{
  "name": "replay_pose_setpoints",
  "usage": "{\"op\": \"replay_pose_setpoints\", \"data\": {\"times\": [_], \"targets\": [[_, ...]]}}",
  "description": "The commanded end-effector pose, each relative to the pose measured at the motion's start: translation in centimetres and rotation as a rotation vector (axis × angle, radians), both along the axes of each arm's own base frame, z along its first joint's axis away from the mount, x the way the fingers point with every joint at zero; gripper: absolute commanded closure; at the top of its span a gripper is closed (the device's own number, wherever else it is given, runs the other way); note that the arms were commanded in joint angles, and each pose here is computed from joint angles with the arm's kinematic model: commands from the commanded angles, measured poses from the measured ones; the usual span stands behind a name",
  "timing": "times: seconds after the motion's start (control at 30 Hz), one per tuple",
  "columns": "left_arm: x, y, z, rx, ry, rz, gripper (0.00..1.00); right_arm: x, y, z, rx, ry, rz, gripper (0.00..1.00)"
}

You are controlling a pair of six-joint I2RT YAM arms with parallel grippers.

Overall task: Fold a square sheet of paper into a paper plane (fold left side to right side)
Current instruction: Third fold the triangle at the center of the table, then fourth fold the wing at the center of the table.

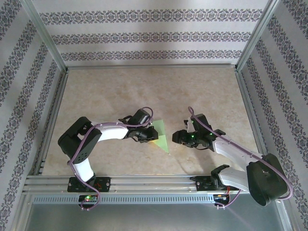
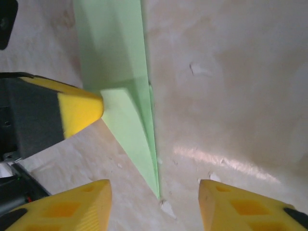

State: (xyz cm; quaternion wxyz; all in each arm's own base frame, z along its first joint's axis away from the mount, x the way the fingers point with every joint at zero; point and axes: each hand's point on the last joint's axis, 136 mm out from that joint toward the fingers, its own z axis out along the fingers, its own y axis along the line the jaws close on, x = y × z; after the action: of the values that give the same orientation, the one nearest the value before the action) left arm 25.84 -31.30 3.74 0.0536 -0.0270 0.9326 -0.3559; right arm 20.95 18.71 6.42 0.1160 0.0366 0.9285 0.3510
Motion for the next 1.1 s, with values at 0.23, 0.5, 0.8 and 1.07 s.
{"op": "replay_pose_setpoints", "data": {"times": [0.23,0.5,0.8,1.07], "targets": [[3.5,5.5,5.2,0.011,-0.17,0.18,0.63,3.7,3.2,0.6,-0.006,-0.188,0.207,0.44],[3.7,7.5,4.4,0.0,-0.151,0.27,0.54,5.5,5.5,-0.7,0.005,-0.209,0.26,0.51],[3.8,7.3,3.7,-0.006,-0.123,0.275,0.54,4.9,6.8,-2.1,0.01,-0.167,0.302,0.59],[4.0,7.3,3.4,-0.004,-0.115,0.273,0.53,4.5,6.3,-1.2,0.008,-0.183,0.29,0.82]]}}
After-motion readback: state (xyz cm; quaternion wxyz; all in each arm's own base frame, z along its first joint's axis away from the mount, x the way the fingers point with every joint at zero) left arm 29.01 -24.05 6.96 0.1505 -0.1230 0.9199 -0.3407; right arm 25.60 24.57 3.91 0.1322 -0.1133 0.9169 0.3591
